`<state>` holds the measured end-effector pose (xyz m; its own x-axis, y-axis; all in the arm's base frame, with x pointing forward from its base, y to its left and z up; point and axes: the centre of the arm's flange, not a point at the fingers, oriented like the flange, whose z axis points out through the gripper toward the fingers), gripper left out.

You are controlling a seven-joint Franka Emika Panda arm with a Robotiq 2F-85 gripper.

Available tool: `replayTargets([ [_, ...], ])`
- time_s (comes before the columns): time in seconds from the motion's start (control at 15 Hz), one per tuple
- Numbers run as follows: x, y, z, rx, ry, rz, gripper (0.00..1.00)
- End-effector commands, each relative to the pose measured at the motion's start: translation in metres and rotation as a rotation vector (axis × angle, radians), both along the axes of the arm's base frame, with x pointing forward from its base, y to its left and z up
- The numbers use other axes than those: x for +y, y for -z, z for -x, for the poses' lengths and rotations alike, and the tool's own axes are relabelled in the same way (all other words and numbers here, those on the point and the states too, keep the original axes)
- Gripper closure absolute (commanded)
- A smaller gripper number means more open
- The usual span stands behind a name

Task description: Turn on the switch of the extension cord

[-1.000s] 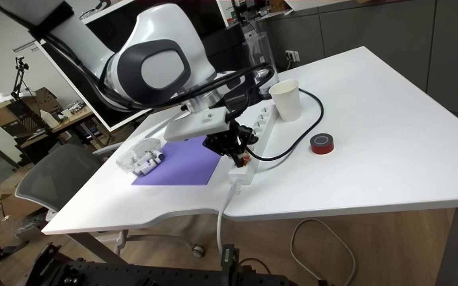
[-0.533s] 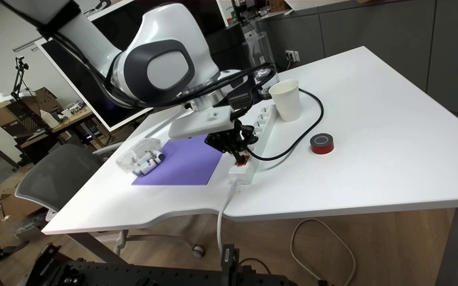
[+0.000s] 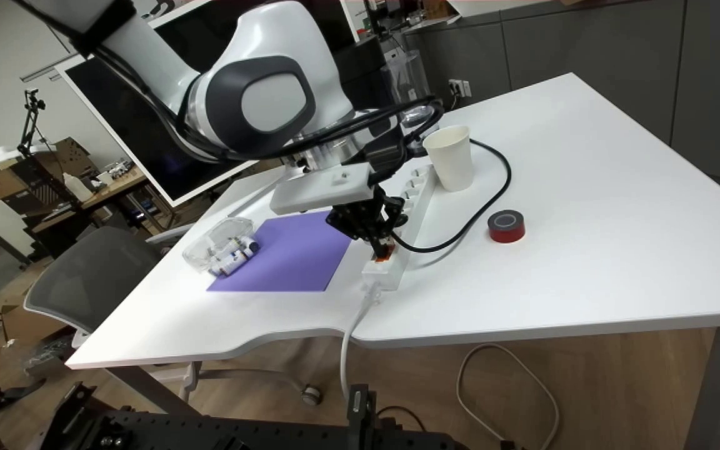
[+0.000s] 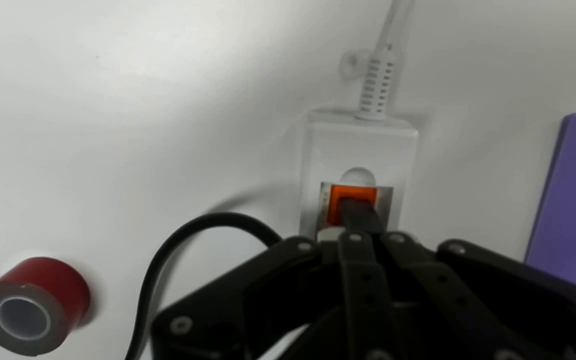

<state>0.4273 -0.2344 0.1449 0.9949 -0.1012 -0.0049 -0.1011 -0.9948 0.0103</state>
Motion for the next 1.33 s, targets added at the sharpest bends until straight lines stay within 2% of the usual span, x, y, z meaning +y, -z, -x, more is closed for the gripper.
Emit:
replayTargets([
  [0.0, -0.028, 0.028, -0.006, 0.068, 0.077, -0.052, 1.00],
  [0.13, -0.039, 0.035, -0.007, 0.090, 0.098, -0.063, 1.00],
  [0.6, -0.057, 0.046, -0.003, 0.141, 0.081, -0.183, 1.00],
  [0.73, -0.051, 0.033, -0.007, 0.130, 0.047, -0.196, 1.00],
  [0.93, -0.033, 0.000, -0.013, 0.095, -0.020, -0.165, 1.00],
  [1.27, 0.004, -0.051, -0.016, 0.089, -0.096, -0.135, 1.00],
])
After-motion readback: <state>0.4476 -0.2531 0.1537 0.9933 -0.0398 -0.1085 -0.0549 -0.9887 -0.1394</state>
